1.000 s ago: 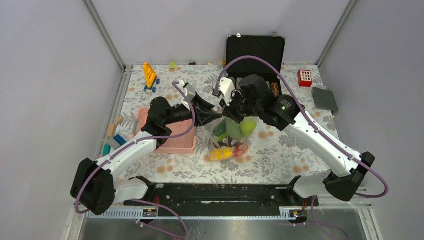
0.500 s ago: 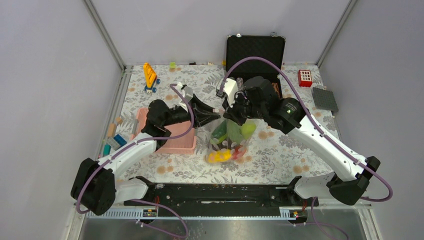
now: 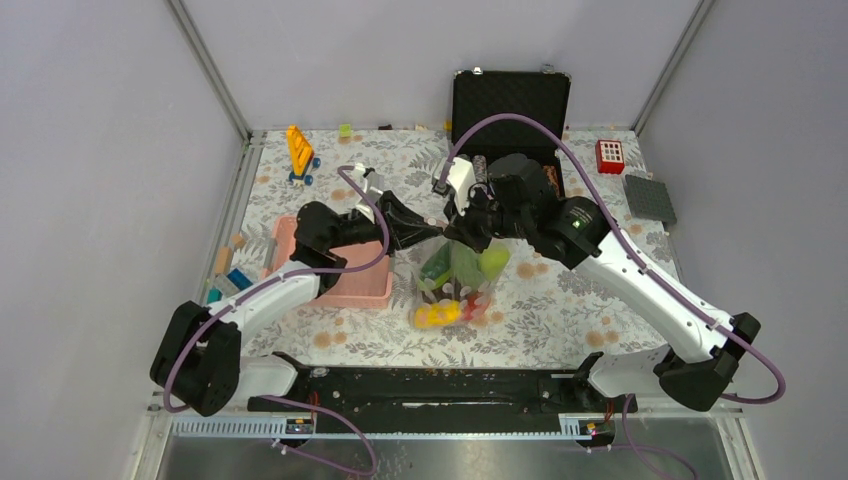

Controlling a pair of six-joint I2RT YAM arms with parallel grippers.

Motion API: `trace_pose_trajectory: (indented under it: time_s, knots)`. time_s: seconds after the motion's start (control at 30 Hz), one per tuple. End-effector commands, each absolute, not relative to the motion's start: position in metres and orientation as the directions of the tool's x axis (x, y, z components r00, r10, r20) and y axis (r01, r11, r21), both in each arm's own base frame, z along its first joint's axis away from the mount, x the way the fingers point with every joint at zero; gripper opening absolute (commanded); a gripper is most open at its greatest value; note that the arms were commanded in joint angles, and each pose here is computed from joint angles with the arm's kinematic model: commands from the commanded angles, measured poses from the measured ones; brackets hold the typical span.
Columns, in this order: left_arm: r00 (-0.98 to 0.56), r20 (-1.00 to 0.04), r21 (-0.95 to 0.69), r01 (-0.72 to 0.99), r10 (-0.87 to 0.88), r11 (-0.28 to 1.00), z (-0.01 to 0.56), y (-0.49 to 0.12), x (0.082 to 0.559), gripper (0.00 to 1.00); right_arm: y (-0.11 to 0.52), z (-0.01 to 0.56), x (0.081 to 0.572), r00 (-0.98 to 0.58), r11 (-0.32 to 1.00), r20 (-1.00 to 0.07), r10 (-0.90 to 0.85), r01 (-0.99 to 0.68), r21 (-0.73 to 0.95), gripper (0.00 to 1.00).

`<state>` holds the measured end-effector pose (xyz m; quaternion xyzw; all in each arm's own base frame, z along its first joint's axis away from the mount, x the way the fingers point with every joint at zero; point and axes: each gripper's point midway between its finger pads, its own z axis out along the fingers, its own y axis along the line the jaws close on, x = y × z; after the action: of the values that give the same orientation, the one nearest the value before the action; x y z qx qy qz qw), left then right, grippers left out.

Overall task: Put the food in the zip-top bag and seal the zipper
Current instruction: Zip the zipper food storage bag at the center of the board.

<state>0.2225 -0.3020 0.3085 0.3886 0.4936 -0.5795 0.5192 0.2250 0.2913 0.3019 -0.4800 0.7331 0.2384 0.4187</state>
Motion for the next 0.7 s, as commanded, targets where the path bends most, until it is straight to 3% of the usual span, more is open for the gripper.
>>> trace_pose_trajectory:
  time_s: [0.0,0.07,0.17,0.37,0.5,0.67]
  knots:
    - [-0.069,-0.963,-0.068,0.998,-0.262,-0.015,0.329,-0.300,0.214,0.00,0.300,0.339,0.224,-0.115,0.413,-0.912,-0.393,-0.909,-0.063,0.00]
    - [-0.063,-0.961,-0.059,0.998,-0.268,-0.023,0.329,-0.299,0.211,0.00,0.299,0.337,0.224,-0.109,0.412,-0.910,-0.399,-0.908,-0.072,0.03]
    - [-0.057,-0.963,-0.059,0.998,-0.263,0.000,0.329,-0.298,0.213,0.00,0.293,0.338,0.226,-0.087,0.422,-0.906,-0.415,-0.900,-0.107,0.32]
    - [-0.010,-0.983,-0.022,0.998,-0.181,0.067,0.324,-0.293,0.216,0.00,0.294,0.361,0.223,-0.032,0.400,-0.921,-0.388,-0.907,-0.136,0.56]
    - [0.070,-0.993,0.054,0.986,-0.099,0.157,0.324,-0.290,0.221,0.00,0.304,0.370,0.218,0.013,0.327,-0.926,-0.377,-0.933,-0.147,0.60]
    - [0.093,-0.991,0.075,0.981,-0.098,0.177,0.330,-0.288,0.217,0.00,0.319,0.366,0.213,-0.009,0.254,-0.919,-0.394,-0.962,-0.100,0.62]
